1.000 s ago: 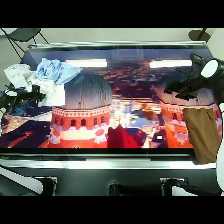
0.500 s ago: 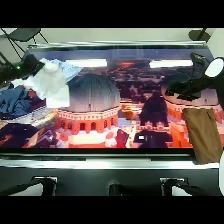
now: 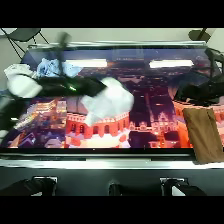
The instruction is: Fold the shirts.
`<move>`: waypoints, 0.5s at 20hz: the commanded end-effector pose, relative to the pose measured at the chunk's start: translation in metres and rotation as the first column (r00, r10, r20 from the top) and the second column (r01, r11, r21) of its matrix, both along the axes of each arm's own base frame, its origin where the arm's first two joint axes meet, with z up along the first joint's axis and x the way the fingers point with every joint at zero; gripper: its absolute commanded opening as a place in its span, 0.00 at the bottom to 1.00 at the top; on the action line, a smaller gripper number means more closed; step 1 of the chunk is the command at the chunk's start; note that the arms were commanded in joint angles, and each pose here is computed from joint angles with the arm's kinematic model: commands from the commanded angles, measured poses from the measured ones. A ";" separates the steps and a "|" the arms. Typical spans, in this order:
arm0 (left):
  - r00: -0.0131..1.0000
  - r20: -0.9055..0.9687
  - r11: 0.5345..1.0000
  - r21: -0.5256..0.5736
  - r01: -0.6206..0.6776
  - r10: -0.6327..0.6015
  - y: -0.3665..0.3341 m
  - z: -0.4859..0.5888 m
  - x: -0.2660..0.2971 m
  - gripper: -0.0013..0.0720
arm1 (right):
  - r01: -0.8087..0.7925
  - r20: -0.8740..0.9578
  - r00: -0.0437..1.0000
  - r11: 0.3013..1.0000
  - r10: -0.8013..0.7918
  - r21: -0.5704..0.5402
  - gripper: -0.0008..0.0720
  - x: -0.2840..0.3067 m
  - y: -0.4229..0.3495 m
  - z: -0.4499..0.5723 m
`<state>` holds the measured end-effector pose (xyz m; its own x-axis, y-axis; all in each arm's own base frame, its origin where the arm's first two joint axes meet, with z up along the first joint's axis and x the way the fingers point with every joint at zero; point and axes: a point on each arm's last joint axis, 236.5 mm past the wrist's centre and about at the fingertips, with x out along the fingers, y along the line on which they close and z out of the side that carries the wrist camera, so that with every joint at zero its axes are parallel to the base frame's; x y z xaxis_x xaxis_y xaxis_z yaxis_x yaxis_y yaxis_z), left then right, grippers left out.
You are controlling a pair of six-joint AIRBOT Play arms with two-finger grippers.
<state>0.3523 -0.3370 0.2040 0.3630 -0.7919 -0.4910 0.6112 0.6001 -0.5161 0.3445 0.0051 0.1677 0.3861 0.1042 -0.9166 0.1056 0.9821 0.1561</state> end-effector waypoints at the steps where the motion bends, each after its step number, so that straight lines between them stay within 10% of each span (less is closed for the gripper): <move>1: 0.971 -0.184 0.982 0.083 0.170 -0.153 -0.074 -0.091 -0.051 0.05 | 0.017 0.018 1.000 0.999 -0.016 -0.045 0.87 -0.018 -0.010 0.014; 4: 0.895 -0.383 0.955 0.090 0.283 -0.229 -0.128 -0.165 -0.103 0.05 | 0.017 0.026 1.000 0.999 -0.016 -0.045 0.87 -0.016 -0.010 0.015; 5: 0.857 -0.444 0.946 0.059 0.319 -0.261 -0.145 -0.179 -0.127 0.19 | 0.020 0.042 0.999 0.999 -0.018 -0.047 0.87 -0.013 -0.010 0.017; 6: 0.822 -0.491 0.937 0.032 0.349 -0.289 -0.157 -0.185 -0.147 0.80 | 0.023 0.055 0.998 0.999 -0.020 -0.050 0.87 -0.009 -0.011 0.018; 7: 0.802 -0.509 0.926 0.025 0.376 -0.312 -0.159 -0.184 -0.156 1.00 | 0.024 0.064 0.998 0.998 -0.021 -0.050 0.87 -0.007 -0.011 0.018; 10: 0.833 -0.458 0.911 0.108 0.398 -0.310 -0.119 -0.162 -0.116 1.00 | 0.021 0.049 0.999 0.999 -0.019 -0.044 0.87 -0.006 -0.010 0.013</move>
<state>0.2330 -0.4742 0.0426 -0.1518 -0.7491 -0.6449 0.5288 0.4897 -0.6933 0.3359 -0.0055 0.1826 0.4292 0.0530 -0.9016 0.1193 0.9862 0.1148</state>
